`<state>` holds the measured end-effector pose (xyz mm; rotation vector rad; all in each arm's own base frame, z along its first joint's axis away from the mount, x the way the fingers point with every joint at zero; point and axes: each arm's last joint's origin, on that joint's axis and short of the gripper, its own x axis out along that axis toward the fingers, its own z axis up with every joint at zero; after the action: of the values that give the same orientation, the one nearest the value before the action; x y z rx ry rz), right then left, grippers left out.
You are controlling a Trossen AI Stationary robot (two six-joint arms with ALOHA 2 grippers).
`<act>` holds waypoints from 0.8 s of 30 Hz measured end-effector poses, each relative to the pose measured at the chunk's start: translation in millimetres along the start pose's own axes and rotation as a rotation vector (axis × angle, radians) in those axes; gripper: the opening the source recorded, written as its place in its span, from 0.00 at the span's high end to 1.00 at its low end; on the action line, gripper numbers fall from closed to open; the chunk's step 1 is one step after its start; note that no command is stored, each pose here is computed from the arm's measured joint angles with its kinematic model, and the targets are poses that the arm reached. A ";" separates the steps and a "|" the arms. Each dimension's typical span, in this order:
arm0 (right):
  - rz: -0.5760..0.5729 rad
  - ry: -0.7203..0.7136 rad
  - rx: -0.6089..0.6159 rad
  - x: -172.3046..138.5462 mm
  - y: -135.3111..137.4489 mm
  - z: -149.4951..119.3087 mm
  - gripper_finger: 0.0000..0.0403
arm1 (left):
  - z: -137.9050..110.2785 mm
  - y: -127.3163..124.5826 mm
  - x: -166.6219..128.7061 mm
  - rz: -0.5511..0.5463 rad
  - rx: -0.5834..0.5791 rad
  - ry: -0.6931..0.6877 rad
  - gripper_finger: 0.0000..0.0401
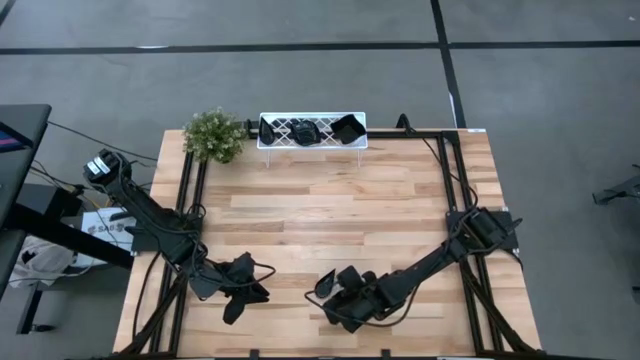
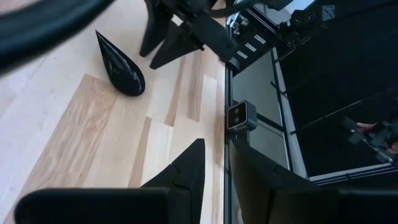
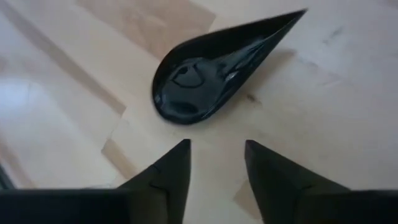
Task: Pick & Place Mini shaped plates
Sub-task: Stack the drop shaped plate on the top of the drop shaped plates on the shelf
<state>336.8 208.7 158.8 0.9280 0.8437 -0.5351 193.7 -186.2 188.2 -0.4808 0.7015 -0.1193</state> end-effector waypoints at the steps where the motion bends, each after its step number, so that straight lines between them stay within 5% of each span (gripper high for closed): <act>1: -0.009 -0.002 0.005 0.6 -0.9 1.5 0.62 | 0.1 -0.1 0.0 0.001 -0.001 -0.003 0.81; 11: -0.054 -0.032 0.055 8.9 -5.5 25.5 0.45 | 1.1 0.2 0.0 0.018 -0.018 -0.032 0.81; 24: -0.067 -0.028 0.098 14.8 -8.0 43.3 0.60 | 1.5 0.0 -0.1 0.019 -0.023 -0.040 0.81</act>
<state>356.5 166.7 157.2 0.9819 0.8318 -0.6507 194.6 -185.7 189.3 -0.4970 0.6690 -0.0842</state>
